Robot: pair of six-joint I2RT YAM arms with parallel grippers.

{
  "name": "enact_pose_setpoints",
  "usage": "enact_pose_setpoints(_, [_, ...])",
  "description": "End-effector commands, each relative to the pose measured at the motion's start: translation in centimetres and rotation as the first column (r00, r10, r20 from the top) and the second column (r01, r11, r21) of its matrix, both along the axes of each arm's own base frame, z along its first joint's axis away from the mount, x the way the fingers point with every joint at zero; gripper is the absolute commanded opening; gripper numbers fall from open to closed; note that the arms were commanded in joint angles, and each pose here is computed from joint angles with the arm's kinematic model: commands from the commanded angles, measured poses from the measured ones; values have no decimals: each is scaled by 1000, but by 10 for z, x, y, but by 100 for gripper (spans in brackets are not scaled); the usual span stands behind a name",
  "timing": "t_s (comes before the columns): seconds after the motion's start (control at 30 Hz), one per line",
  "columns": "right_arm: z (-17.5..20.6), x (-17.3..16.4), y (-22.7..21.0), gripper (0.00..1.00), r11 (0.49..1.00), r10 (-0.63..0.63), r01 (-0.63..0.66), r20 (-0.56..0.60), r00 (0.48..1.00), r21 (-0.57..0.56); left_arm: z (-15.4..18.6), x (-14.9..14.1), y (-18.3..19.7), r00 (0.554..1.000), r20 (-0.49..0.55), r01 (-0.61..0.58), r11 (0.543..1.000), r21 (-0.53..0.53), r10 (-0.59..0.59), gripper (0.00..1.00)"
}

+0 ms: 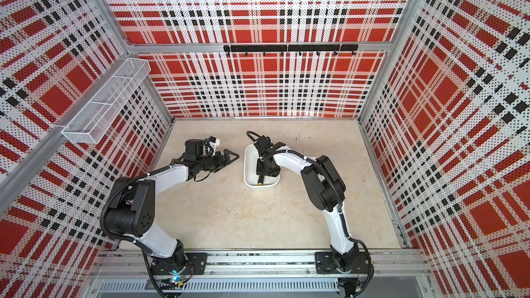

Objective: Put the screwdriver in the bin
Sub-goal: Place the screwdriver into the bin.

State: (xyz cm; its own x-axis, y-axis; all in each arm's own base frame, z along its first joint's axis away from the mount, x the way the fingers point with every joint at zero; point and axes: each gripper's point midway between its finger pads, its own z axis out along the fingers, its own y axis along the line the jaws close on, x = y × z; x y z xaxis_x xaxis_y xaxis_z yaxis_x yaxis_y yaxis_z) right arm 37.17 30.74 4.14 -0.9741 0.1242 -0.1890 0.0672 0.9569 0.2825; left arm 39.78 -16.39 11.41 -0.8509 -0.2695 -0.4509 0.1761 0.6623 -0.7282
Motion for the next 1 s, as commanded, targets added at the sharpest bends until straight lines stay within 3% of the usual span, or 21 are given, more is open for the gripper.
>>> enact_pose_setpoints(0.0, [21,3,3,54,1000,-2,2,43,999,9,6,3,-6,999,33,26,1000,-2,-26,98])
enact_pose_setpoints(0.43, [135,-6,-6,73,992,56,-85,275,960,95,28,13,-1,995,103,-5,1000,22,2,98])
enact_pose_setpoints(0.67, [184,-9,-52,75,992,104,-123,419,902,19,56,22,14,975,214,-83,993,83,64,98])
enact_pose_setpoints(0.77, [197,-7,-80,75,991,126,-127,507,853,-33,76,25,28,947,297,-163,979,119,122,98])
enact_pose_setpoints(0.87, [211,-4,-110,75,991,133,-87,624,770,-105,98,23,46,899,397,-262,953,153,183,98])
enact_pose_setpoints(0.97, [221,-3,-144,75,982,132,16,737,663,-189,125,17,67,820,516,-377,913,159,249,98])
